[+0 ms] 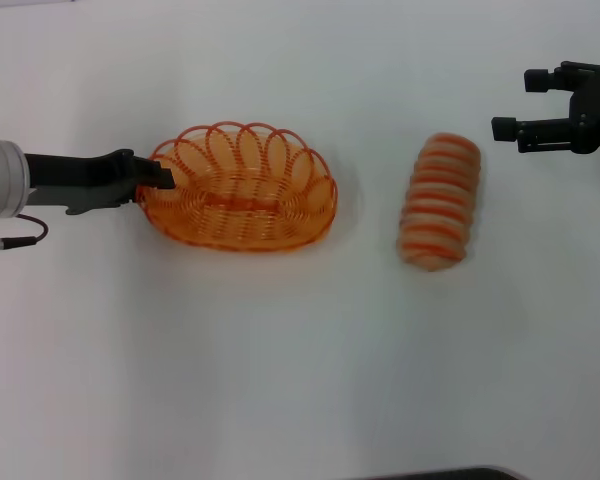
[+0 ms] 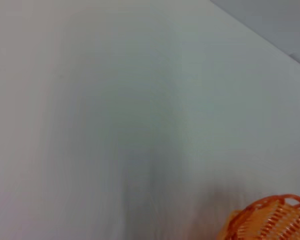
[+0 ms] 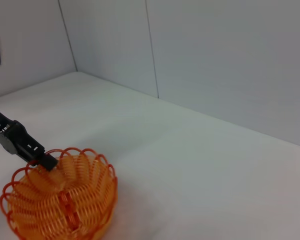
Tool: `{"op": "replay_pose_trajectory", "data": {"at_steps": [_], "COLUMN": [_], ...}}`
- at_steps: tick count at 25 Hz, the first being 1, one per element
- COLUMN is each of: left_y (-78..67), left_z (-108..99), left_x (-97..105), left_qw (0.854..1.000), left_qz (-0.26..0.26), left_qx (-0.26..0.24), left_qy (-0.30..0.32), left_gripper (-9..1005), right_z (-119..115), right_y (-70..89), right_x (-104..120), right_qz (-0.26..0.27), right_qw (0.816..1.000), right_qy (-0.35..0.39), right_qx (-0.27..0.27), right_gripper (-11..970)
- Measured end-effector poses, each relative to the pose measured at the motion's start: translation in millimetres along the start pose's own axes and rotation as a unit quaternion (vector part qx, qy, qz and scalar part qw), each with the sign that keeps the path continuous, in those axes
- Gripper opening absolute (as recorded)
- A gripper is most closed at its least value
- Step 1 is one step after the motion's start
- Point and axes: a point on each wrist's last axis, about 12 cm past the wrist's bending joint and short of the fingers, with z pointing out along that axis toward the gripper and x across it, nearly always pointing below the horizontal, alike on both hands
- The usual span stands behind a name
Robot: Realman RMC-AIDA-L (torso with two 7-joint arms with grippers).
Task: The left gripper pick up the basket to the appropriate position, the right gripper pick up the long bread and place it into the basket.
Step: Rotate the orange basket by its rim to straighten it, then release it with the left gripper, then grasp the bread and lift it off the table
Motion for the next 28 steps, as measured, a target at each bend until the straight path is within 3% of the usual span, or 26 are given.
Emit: {"op": "replay_pose_trajectory", "data": {"at_steps": [6,11,16,22,25,28], "left_y": [-0.3,-1.3,-3.6,-10.6,-11.9,-12.7], "left_z": [-2,-10,-33,-58,-59,-55], "left_x": [0,-7,-26,-43,-42,-35], "left_qw": [1.000,1.000,0.997,0.973,0.954,0.938], "left_qz": [0.003,0.014,0.065,0.177,0.239,0.289], "left_qx": [0.002,0.002,0.005,0.062,0.079,0.099], "left_qy": [0.004,-0.003,-0.050,-0.132,-0.160,-0.165], "left_gripper": [478,484,490,555,748,803], "right_z": [0,0,0,-3,-5,-7], "right_y": [-0.2,-1.0,-2.3,-9.8,-13.2,-14.1], "right_x": [0,0,-2,-18,-26,-32], "right_qz": [0.000,0.000,0.012,0.066,0.093,0.107], "right_qw": [1.000,1.000,1.000,0.997,0.994,0.992], "right_qy": [0.000,0.000,-0.006,-0.031,-0.048,-0.071], "right_qx": [0.001,0.005,0.008,0.012,0.012,0.010], "right_gripper": [925,924,925,927,928,928]}}
